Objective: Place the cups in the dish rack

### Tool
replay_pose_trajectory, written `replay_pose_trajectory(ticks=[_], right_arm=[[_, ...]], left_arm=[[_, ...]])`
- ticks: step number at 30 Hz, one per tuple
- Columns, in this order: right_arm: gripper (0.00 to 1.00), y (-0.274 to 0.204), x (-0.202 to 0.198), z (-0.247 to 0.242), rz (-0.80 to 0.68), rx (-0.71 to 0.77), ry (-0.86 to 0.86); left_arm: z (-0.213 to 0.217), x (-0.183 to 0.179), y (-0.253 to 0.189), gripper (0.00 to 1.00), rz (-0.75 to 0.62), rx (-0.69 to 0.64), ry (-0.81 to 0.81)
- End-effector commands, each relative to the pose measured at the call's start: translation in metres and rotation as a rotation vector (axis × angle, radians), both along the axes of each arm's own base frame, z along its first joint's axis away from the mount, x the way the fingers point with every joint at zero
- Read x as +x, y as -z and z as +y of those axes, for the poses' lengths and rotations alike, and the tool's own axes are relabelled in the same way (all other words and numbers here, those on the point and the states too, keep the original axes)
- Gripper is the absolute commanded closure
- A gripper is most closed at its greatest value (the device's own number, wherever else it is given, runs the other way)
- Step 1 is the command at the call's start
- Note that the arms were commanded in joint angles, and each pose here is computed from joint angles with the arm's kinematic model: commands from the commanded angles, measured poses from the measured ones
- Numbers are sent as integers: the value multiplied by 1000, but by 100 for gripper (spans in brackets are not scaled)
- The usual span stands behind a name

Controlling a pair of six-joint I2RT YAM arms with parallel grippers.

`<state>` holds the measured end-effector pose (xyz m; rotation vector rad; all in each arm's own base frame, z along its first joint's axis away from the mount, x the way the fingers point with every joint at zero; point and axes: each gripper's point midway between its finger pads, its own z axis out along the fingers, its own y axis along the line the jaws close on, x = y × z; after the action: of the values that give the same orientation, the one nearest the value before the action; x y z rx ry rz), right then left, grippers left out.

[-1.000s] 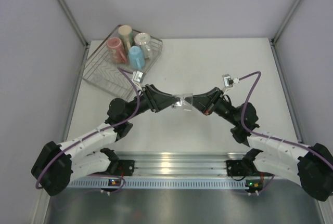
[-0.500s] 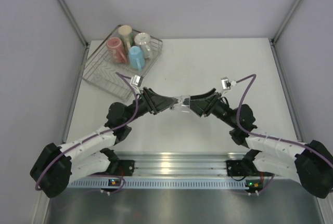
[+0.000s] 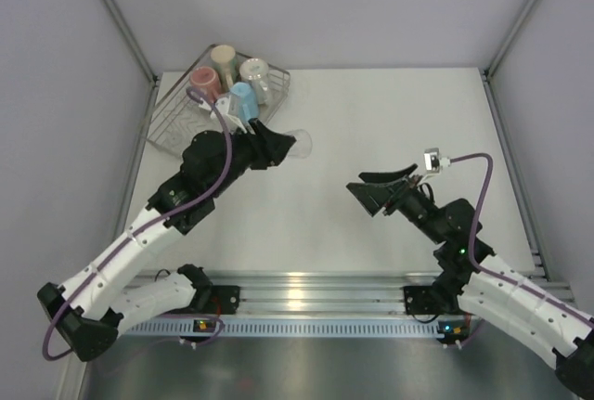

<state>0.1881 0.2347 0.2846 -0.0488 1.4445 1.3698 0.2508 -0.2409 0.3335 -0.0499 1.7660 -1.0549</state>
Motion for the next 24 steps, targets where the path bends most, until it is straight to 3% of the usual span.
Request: replay_pose_trajectory(ticks=[1,6,10,16,24], right_arm=[[1,1,4,-9,-1,-82,66],[1,-1,5,-17,3,-128,106],[1,3,7,-23,-7,-181,133],[1,0,3,-29,-31,-226,144],[1,-4,3,-47,-57,-275,212]], left_arm=[[56,26,38,100,53,415,-230],[100,48,22,100,47,601,-395],[127,64,17,100,83,638,-439],[193,97,45,100,237,673,-522],[237,119,85,100,374,756,-602]])
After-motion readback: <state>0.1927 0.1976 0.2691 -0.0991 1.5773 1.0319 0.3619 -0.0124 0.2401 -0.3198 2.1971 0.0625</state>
